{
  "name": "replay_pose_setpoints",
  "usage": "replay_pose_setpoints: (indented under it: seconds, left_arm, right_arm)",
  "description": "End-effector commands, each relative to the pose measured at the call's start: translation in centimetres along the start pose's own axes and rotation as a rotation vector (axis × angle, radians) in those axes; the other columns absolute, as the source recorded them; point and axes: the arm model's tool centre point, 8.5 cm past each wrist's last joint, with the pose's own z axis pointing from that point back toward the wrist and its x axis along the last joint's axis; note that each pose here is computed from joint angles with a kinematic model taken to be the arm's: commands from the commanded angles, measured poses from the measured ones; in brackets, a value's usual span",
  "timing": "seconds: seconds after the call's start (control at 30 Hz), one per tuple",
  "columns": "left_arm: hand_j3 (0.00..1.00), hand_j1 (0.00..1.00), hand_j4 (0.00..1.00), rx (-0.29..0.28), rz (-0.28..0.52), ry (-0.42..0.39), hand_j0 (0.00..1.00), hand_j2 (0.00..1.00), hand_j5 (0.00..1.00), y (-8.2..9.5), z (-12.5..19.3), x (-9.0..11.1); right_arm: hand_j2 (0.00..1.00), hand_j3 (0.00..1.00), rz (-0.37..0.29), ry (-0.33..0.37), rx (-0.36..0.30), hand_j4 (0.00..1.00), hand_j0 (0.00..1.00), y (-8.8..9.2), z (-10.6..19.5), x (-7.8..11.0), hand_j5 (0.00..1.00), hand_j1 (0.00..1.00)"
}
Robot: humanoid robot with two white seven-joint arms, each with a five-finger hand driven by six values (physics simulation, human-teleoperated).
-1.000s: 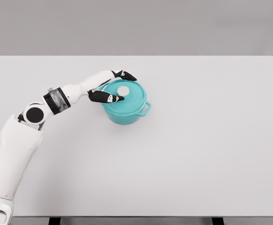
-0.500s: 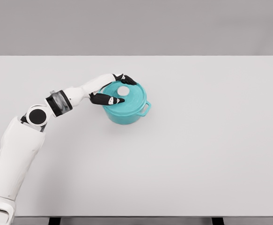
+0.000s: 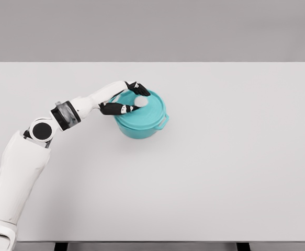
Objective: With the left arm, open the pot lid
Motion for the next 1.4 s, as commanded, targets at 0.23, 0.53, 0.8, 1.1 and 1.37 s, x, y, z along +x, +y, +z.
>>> replay_pose_setpoints:
  seconds: [0.23, 0.53, 0.8, 1.1, 1.37]
  left_arm:
    - [0.62, 0.62, 0.62, 0.004, 0.007, -0.007, 0.62, 0.62, 0.62, -0.1, 0.0, 0.2]
    - [0.55, 0.55, 0.55, 0.007, 0.014, -0.010, 0.55, 0.55, 0.55, -0.3, -0.2, 0.2]
    - [0.51, 0.51, 0.51, 0.012, 0.016, -0.015, 0.51, 0.51, 0.51, -0.2, -0.2, 0.3]
    - [0.49, 0.49, 0.49, 0.020, 0.019, -0.022, 0.49, 0.49, 0.49, 0.1, -0.1, 0.5]
    - [0.49, 0.49, 0.49, 0.044, 0.008, -0.027, 0.49, 0.49, 0.49, 1.0, 0.3, 0.7]
  right_arm:
    - [1.00, 1.00, 0.000, 0.000, 0.000, 1.00, 1.00, 0.0, 0.0, 0.0, 1.00, 1.00]
    - [1.00, 1.00, 0.000, 0.000, 0.000, 1.00, 1.00, 0.0, 0.0, 0.0, 1.00, 1.00]
    - [1.00, 1.00, 0.000, 0.000, 0.000, 1.00, 1.00, 0.0, 0.0, 0.0, 1.00, 1.00]
    - [1.00, 1.00, 0.000, 0.000, 0.000, 1.00, 1.00, 0.0, 0.0, 0.0, 1.00, 1.00]
    - [1.00, 1.00, 0.000, 0.000, 0.000, 1.00, 1.00, 0.0, 0.0, 0.0, 1.00, 1.00]
